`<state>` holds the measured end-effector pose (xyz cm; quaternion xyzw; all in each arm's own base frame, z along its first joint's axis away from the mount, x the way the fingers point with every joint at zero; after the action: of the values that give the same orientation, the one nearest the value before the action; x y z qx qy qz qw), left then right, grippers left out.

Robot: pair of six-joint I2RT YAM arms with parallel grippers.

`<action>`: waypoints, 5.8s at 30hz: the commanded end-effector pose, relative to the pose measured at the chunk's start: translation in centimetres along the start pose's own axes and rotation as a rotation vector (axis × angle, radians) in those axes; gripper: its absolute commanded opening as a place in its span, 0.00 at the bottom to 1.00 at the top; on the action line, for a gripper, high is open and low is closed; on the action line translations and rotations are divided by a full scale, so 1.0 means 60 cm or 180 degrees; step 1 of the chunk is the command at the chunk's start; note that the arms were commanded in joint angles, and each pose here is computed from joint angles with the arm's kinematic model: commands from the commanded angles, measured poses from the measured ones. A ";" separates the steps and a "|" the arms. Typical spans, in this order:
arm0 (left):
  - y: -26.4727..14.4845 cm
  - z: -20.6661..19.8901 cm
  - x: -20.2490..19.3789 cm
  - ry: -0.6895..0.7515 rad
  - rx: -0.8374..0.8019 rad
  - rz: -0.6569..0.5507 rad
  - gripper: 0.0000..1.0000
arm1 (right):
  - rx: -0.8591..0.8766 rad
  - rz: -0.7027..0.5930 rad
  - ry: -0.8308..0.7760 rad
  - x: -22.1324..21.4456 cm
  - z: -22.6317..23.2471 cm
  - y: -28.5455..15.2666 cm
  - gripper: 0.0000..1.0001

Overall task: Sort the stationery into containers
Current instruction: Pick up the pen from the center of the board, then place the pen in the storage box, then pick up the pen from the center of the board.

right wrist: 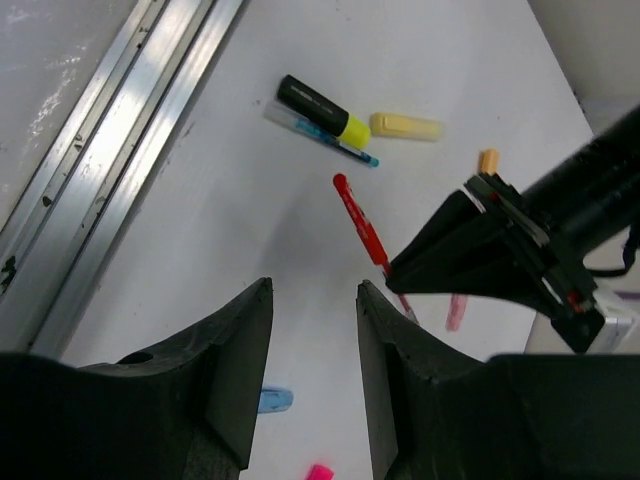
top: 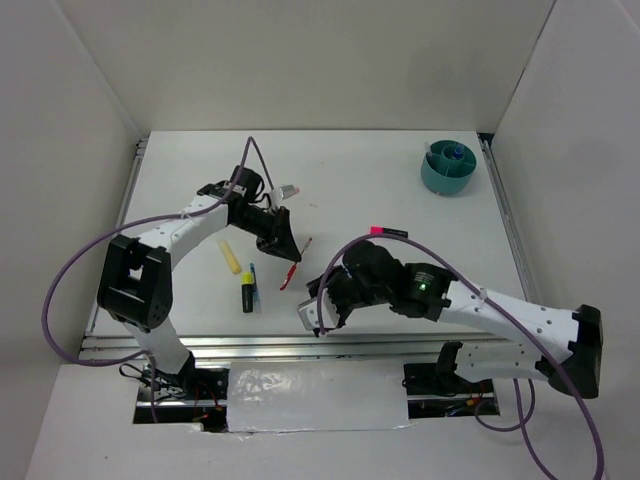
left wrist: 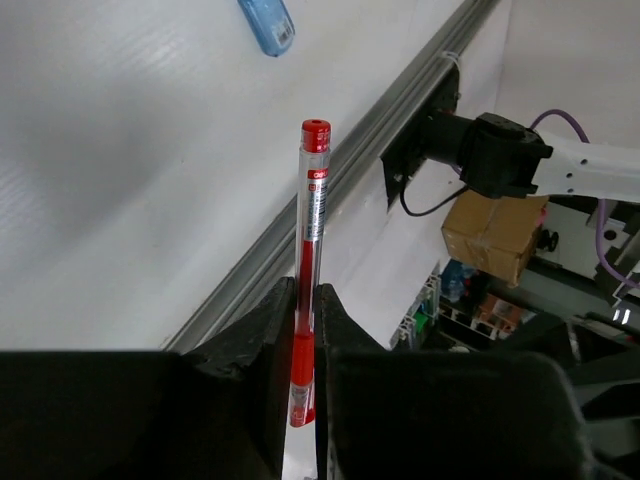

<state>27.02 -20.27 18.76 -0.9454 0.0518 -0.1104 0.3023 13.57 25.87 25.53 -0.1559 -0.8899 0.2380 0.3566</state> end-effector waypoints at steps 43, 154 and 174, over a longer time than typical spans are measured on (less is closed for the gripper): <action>-0.081 -0.026 0.059 0.0038 0.0147 -0.0726 0.99 | -0.0193 0.0427 -0.0382 0.004 -0.071 0.105 0.01; -0.146 0.108 -0.078 0.4098 0.1037 -0.0026 0.60 | -0.2723 0.0312 0.3856 -0.402 -0.255 -0.296 0.63; -0.064 0.154 -0.126 0.4795 0.1614 -0.0136 0.99 | -0.2651 0.0322 0.4113 -0.409 -0.222 -0.289 0.62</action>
<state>20.64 -10.01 11.28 -0.5598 0.2350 -0.6945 0.3860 38.91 4.53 28.34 -0.4363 -0.5071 -0.2301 0.7068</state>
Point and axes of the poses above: each gripper's point midway between its finger pads, its own y axis out along the fingers, its own z axis along the line the jaws close on, x = y × z, the point moved 6 cm from there along -y, back along the fingers, and after that the axes turned 1 degree about y, right-handed, at the moved point
